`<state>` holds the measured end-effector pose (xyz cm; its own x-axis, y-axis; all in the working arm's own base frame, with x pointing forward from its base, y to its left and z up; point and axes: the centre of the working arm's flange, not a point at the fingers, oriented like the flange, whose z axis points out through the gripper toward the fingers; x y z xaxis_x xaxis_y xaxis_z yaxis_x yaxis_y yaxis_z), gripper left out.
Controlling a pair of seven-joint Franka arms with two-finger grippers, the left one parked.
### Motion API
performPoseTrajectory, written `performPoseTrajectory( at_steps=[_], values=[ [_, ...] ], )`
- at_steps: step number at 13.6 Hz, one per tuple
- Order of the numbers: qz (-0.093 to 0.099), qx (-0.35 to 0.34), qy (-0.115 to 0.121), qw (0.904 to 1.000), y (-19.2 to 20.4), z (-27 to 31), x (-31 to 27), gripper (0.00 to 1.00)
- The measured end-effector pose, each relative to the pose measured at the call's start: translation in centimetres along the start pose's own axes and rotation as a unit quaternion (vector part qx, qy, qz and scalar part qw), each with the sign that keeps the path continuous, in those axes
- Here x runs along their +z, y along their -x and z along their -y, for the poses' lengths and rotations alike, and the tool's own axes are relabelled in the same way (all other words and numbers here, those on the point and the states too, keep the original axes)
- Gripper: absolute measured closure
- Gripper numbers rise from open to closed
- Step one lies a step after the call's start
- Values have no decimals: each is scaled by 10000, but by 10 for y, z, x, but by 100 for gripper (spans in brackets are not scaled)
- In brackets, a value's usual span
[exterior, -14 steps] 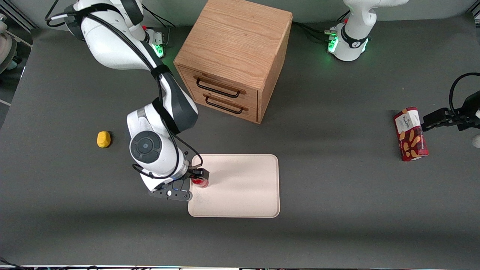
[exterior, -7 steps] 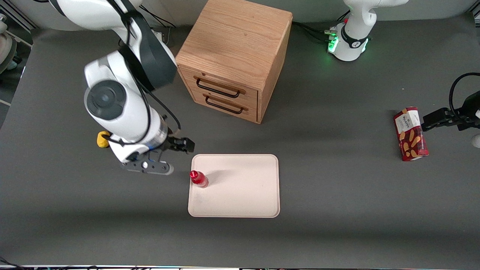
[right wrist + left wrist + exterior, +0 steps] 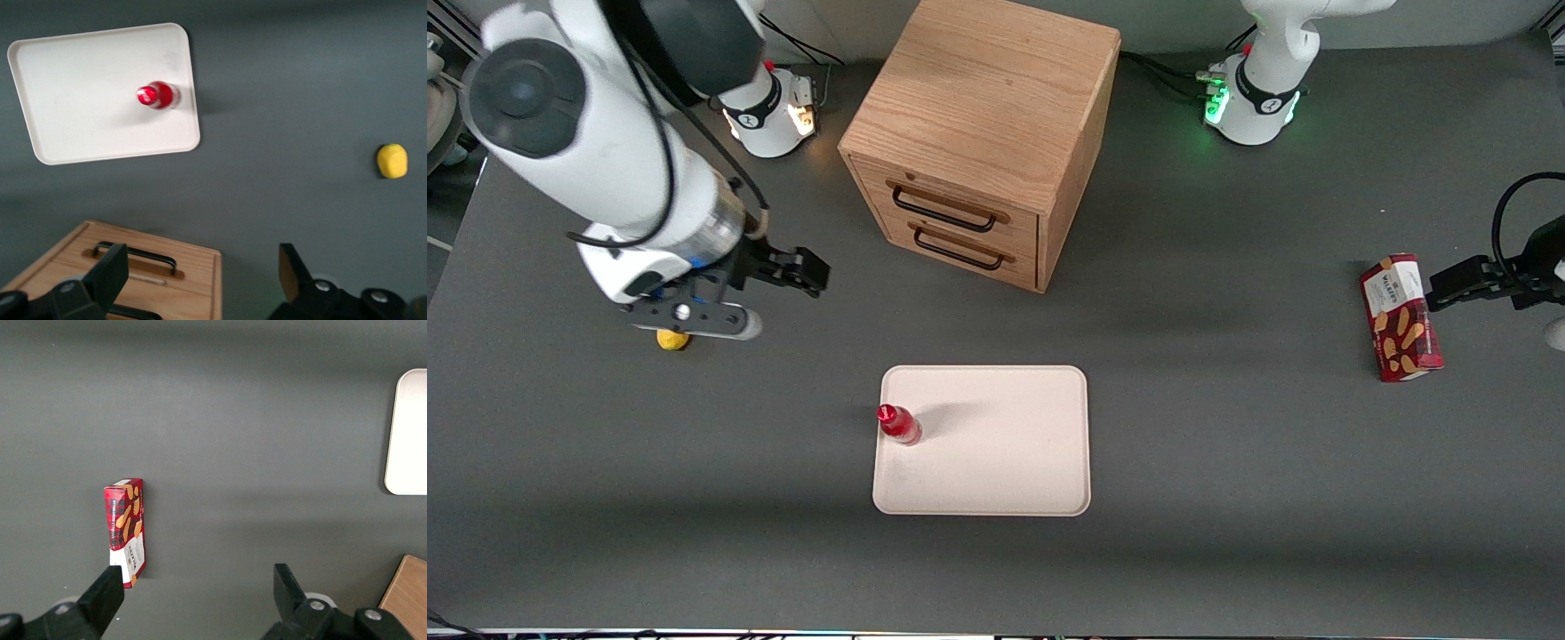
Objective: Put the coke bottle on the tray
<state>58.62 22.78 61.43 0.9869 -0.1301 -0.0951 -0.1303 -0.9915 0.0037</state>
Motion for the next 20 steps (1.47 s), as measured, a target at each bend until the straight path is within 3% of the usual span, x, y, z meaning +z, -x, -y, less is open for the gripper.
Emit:
performPoseTrajectory(
  at_steps=[6, 12, 20],
  values=[
    [-5, -319, -109, 9994, 8, -123, -25, 0],
    [-209, -470, -133, 9986, 3, -215, -22, 0],
    [-400, -583, -142, 9974, 0, -235, -22, 0]
  ],
)
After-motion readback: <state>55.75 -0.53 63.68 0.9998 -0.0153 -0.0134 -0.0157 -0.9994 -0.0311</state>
